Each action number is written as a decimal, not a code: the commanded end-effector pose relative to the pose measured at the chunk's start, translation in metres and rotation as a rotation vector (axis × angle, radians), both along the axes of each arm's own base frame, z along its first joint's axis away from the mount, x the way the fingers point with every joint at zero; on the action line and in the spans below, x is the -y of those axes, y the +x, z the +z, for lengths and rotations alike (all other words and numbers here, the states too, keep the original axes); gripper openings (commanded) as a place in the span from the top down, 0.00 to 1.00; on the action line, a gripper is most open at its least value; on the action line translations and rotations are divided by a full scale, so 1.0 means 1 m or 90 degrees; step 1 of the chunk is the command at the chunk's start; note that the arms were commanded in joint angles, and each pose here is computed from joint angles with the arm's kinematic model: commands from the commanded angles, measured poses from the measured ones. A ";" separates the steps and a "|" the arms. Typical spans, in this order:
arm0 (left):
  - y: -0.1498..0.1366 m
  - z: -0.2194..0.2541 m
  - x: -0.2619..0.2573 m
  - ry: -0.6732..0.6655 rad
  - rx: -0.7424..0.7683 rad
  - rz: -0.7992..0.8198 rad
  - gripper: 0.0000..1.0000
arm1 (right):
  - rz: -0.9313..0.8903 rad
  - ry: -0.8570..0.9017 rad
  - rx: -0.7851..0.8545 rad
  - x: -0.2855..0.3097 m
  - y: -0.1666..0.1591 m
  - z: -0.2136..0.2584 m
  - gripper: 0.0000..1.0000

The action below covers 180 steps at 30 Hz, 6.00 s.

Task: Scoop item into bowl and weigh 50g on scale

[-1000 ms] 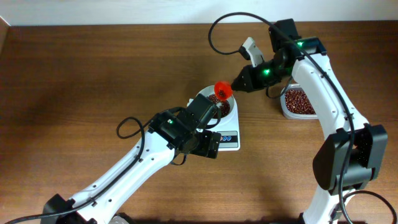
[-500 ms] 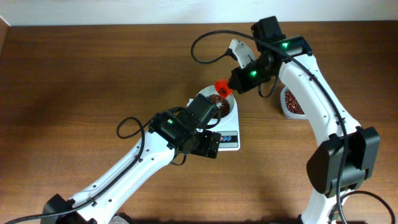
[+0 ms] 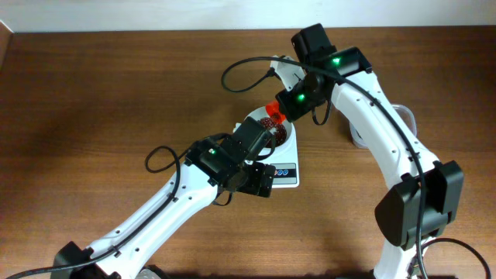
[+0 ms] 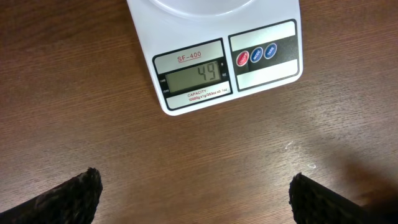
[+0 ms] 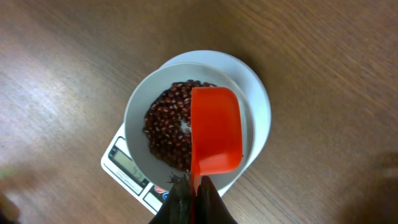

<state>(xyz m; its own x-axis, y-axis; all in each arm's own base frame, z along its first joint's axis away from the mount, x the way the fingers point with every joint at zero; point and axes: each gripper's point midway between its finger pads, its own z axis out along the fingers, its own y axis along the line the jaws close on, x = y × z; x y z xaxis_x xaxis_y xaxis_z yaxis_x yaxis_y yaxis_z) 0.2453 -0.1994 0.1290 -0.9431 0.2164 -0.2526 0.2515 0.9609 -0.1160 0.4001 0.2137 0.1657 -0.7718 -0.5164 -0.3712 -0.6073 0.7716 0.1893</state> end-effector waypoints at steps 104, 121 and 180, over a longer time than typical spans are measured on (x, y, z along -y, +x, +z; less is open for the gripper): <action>-0.002 0.000 0.000 -0.004 -0.002 0.006 0.01 | -0.443 -0.234 -0.164 0.258 0.009 -0.075 0.80; -0.002 0.000 0.000 -0.004 -0.002 0.006 0.01 | -0.488 -0.187 0.002 0.277 0.073 -0.064 0.12; -0.002 0.000 0.000 -0.004 -0.002 0.006 0.01 | -0.616 -0.174 0.063 0.371 0.079 -0.053 0.02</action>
<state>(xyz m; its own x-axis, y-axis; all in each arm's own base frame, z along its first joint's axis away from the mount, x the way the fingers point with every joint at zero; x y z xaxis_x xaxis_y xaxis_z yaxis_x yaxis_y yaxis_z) 0.2453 -0.1994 0.1290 -0.9431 0.2164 -0.2526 0.2515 0.9609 -0.1160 0.4804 -0.1561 0.1182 -0.8724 0.2322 -0.4302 0.2925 0.9530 -0.0786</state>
